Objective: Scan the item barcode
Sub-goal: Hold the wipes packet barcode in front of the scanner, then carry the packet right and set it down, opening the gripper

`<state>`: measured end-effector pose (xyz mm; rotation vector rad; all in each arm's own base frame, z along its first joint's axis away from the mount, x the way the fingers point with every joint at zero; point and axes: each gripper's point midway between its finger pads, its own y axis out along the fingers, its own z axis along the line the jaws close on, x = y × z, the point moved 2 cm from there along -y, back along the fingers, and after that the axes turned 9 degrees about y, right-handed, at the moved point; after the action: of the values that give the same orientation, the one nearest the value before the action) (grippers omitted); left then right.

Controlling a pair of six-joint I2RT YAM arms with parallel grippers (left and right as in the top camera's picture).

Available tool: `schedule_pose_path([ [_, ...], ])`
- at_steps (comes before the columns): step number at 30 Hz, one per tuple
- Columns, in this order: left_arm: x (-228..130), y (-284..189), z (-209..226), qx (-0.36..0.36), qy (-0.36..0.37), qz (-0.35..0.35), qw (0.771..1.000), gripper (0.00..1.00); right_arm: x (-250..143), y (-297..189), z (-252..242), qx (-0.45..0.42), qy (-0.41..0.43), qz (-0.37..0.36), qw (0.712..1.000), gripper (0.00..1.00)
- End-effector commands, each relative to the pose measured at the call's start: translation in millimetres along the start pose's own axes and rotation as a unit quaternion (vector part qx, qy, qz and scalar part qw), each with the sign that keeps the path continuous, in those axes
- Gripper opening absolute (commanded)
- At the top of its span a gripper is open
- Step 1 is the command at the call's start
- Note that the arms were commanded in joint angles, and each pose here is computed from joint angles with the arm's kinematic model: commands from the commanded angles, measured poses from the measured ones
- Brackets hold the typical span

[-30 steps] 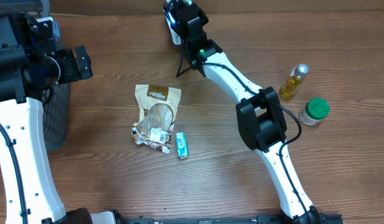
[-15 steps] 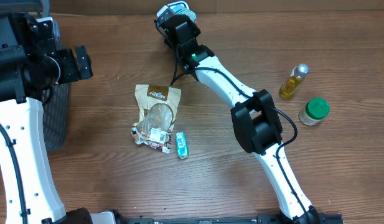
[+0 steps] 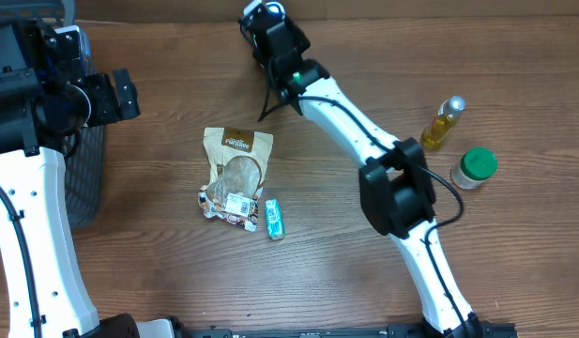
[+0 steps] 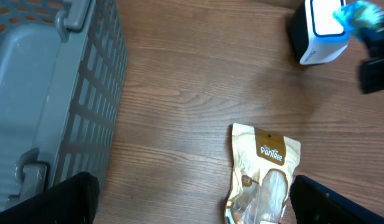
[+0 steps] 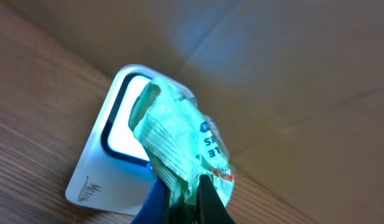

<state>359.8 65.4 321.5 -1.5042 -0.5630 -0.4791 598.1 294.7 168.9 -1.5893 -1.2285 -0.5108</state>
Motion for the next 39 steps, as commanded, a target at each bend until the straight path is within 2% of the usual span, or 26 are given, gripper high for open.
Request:
schedule_pose_path([
  [1, 3.7, -2.1, -0.5, 0.001, -0.001, -0.006, 1.000, 0.99, 85.6, -79.0, -63.2, -0.022, 0.095, -0.075, 0.992, 0.04],
  [7, 3.7, -2.1, -0.5, 0.001, -0.001, -0.006, 1.000, 1.00, 76.2, -126.1, -91.0, -0.014, 0.140, -0.012, 0.990, 0.04],
  [13, 3.7, -2.1, -0.5, 0.001, -0.001, -0.006, 1.000, 1.00, 3.0, -147.5, -83.8, 0.036, 0.146, 0.158, 0.976, 0.04],
  [18, 3.7, -2.1, -0.5, 0.001, -0.001, -0.006, 1.000, 0.99, -66.6, -171.3, -62.1, 0.128, 0.214, 0.330, 0.911, 0.04],
  [19, 3.7, -2.1, -0.5, 0.001, -0.001, -0.006, 1.000, 1.00, -89.2, -183.2, -55.2, 0.165, 0.230, 0.389, 0.877, 0.04],
  [23, 3.7, -2.1, -0.5, 0.001, -0.001, -0.006, 1.000, 1.00, -125.9, -197.2, -57.7, 0.172, 0.236, 0.468, 0.834, 0.04],
  [31, 3.7, -2.1, -0.5, 0.001, -0.001, -0.006, 1.000, 1.00, -184.6, -211.5, -57.6, 0.149, 0.222, 0.566, 0.780, 0.04],
  [39, 3.7, -2.1, -0.4, 0.001, -0.001, -0.006, 1.000, 1.00, -215.7, -212.0, -51.3, 0.137, 0.206, 0.596, 0.764, 0.04],
])
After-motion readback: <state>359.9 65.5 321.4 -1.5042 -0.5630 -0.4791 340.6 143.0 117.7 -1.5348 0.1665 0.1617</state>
